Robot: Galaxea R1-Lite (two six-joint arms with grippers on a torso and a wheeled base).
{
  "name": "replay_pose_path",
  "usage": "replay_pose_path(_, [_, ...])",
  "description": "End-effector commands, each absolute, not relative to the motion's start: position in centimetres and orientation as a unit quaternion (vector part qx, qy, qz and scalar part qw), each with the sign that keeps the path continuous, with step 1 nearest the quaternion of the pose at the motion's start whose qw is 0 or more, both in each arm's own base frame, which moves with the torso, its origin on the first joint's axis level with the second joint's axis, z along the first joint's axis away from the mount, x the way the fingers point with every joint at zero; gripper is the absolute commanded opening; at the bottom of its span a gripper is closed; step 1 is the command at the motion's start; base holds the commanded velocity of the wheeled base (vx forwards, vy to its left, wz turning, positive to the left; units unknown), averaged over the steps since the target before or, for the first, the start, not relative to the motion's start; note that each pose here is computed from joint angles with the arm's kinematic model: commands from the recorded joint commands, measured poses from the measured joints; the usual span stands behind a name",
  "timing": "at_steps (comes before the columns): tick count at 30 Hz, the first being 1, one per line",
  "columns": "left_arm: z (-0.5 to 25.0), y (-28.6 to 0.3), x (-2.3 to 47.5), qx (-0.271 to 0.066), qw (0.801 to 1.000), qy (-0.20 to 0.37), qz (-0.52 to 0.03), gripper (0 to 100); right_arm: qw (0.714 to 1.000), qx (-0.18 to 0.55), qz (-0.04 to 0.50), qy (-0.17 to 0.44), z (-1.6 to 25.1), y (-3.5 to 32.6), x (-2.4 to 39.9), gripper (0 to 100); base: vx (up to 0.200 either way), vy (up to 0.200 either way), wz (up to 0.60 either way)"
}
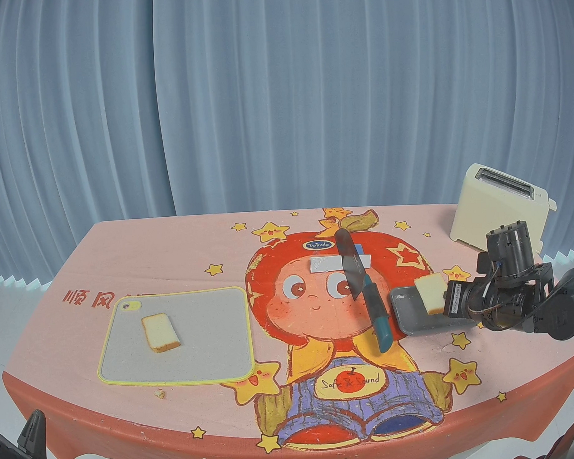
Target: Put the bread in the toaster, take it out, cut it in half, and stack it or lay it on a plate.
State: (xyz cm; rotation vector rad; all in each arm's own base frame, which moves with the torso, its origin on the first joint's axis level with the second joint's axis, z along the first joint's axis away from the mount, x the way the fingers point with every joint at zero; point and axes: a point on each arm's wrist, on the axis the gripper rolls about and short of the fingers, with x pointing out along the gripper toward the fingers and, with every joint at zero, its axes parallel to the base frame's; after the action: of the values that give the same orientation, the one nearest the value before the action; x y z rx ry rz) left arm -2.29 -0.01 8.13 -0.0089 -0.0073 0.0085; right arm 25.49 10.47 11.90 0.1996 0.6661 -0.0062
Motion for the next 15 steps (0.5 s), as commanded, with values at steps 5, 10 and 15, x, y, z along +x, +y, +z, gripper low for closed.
replay_pose_path(5, [7.61,-0.01,-2.28,-0.005,1.000,-0.003,0.005,0,0.937,0.093,-0.007,0.336,11.25,10.57,25.73,0,0.000,0.000,0.00])
replay_pose_path(10, [7.61,-0.01,-2.28,-0.005,1.000,-0.003,0.005,0,0.936,0.090,-0.008,0.339,11.03,10.60,25.81,0,0.000,0.000,0.00])
replay_pose_path(15, [7.61,-0.01,-2.28,-0.005,1.000,-0.003,0.005,0,0.937,0.091,-0.006,0.337,11.23,10.61,25.71,100,0.000,0.000,0.00])
